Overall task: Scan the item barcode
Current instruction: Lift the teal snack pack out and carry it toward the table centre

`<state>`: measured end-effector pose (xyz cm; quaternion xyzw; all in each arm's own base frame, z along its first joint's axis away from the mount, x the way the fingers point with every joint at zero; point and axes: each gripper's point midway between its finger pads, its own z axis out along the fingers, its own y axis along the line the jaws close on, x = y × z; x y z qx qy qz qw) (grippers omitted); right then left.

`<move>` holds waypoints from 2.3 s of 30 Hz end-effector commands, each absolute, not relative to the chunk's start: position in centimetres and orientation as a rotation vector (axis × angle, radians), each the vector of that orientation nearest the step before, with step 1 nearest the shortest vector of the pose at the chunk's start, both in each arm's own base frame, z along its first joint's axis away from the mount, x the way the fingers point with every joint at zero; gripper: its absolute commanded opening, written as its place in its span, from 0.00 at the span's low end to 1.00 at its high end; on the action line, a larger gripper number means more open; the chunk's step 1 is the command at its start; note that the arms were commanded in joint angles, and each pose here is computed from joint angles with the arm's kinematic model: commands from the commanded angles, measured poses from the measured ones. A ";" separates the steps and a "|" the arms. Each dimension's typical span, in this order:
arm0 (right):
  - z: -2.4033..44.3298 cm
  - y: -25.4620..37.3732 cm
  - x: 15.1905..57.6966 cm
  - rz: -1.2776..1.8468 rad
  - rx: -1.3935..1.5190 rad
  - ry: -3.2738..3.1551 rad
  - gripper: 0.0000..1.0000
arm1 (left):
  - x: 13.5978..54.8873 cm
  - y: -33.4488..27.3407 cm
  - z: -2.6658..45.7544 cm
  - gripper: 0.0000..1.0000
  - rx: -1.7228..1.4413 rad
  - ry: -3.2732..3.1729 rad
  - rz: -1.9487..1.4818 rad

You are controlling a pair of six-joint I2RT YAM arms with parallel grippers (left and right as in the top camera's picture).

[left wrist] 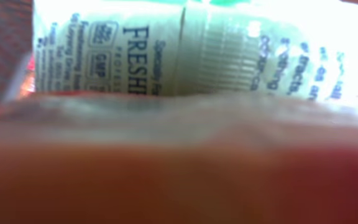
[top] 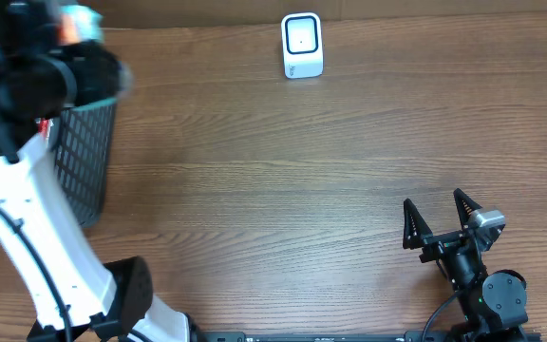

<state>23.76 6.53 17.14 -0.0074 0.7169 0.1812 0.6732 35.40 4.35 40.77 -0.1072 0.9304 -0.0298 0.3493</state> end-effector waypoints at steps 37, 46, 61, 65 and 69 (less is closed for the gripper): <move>16.9 6.6 23.8 0.405 -0.025 1.612 1.00 | 33.8 -27.9 9.5 0.38 -0.033 2.721 -0.267; 16.9 6.6 23.8 0.405 -0.025 1.612 1.00 | 33.0 -28.5 7.7 0.37 0.002 2.744 -0.251; 16.9 6.6 23.8 0.405 -0.025 1.611 1.00 | 31.9 -30.2 5.8 0.64 0.109 2.803 -0.302; 16.9 6.6 23.8 0.404 -0.025 1.612 1.00 | 31.9 -30.1 5.8 0.81 0.118 2.801 -0.300; 16.9 6.6 23.8 0.405 -0.025 1.611 1.00 | 32.0 -30.2 5.9 1.00 0.165 2.792 -0.296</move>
